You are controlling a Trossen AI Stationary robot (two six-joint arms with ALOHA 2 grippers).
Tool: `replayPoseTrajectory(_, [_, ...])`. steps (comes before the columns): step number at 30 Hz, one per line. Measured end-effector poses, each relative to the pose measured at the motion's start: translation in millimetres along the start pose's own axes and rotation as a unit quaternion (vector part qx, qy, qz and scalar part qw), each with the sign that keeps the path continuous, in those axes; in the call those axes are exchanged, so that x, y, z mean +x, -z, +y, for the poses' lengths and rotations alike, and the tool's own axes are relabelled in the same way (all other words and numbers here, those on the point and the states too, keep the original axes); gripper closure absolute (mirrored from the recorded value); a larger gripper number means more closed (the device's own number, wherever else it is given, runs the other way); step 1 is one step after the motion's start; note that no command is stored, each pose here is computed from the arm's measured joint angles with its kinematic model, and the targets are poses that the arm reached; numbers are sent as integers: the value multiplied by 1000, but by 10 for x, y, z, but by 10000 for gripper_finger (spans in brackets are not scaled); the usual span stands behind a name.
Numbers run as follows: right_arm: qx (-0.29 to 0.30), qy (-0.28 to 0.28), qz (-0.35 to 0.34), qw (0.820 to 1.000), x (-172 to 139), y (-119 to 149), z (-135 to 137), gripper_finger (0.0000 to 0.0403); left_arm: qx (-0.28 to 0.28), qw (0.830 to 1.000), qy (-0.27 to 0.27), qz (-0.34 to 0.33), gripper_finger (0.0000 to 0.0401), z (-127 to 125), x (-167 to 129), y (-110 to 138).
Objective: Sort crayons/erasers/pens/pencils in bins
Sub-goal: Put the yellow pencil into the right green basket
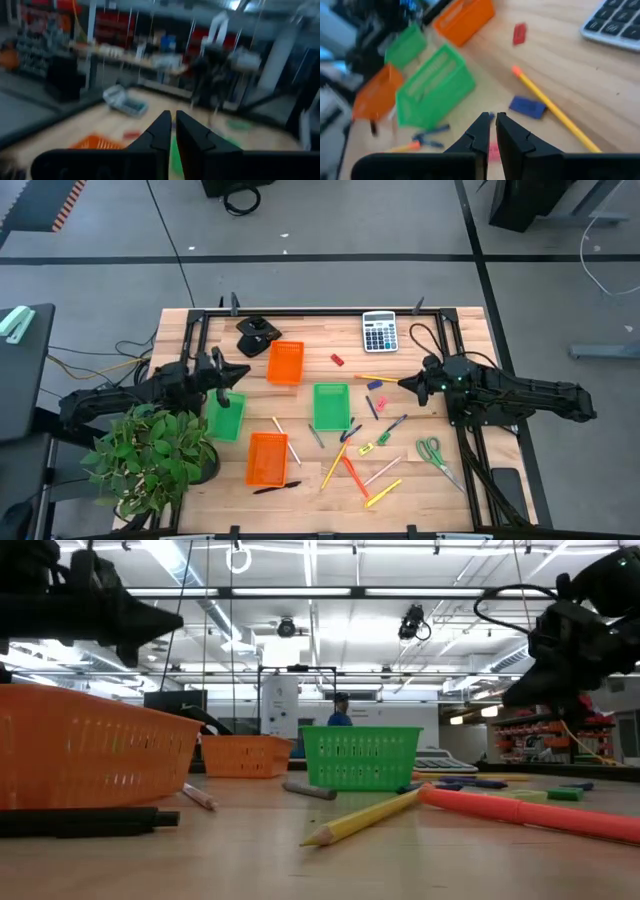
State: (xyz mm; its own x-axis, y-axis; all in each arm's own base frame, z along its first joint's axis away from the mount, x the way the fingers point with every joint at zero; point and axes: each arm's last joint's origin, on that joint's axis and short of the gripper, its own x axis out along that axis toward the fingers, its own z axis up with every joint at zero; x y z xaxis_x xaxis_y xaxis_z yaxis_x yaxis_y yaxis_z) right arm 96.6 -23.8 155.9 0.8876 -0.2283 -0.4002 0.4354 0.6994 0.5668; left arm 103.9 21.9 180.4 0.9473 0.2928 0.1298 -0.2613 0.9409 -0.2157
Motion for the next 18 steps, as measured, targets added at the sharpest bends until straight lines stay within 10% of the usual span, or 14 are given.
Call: replayPoseTrajectory(18, [-17, -117, -155, 981, -65, -221, 322, 364, 7, 998, 61, 14, 301, -164, 102, 46])
